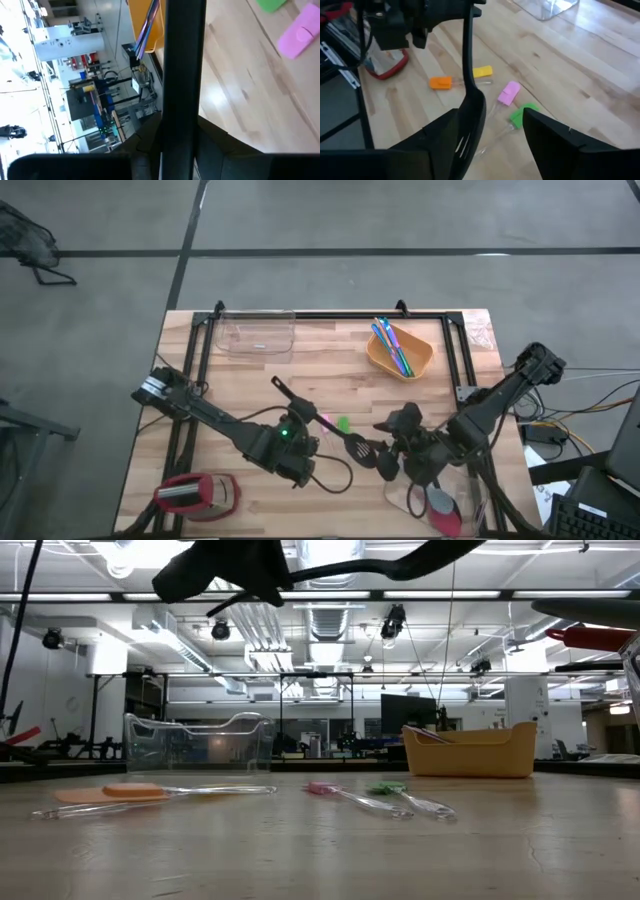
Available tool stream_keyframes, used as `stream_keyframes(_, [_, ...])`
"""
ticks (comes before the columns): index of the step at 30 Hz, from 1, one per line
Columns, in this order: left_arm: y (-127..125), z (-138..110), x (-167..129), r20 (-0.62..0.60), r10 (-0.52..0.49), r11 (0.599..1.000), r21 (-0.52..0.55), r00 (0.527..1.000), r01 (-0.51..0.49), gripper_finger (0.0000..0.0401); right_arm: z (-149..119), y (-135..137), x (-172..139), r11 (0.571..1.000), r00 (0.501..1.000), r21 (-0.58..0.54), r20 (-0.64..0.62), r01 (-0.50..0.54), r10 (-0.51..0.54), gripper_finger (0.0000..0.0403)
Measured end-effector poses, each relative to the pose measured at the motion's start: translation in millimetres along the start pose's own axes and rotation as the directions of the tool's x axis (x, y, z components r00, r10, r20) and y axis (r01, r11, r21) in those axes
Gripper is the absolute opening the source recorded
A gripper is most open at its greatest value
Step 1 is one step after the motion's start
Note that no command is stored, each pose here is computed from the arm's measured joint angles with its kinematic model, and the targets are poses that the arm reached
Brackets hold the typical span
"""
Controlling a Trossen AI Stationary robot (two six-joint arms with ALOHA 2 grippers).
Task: Pick & Place Kitchen Items
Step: Put the black serving spoon into the bottom transparent bin
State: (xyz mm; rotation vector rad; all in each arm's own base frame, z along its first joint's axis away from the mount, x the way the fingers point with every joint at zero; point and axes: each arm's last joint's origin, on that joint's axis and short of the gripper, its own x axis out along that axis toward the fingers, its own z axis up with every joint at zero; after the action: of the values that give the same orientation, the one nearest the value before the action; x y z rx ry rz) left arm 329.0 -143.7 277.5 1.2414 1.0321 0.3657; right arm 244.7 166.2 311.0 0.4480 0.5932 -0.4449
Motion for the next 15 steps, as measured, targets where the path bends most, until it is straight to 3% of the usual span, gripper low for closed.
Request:
stream_keyframes(6, [9.3,0.6,0.3,-0.022,0.072,0.996,0.057,0.997,-0.07,0.0089,1.5,-0.9,3.9,1.0,0.999,0.007,-0.047,-0.011,0.012,0.0222])
stream_keyframes(15, [18.7,5.2,2.2,-0.01,0.101,0.995,0.025,0.995,-0.101,0.009,0.1,-0.7,11.7,1.0,0.998,0.004,-0.067,0.005,-0.005,0.0182])
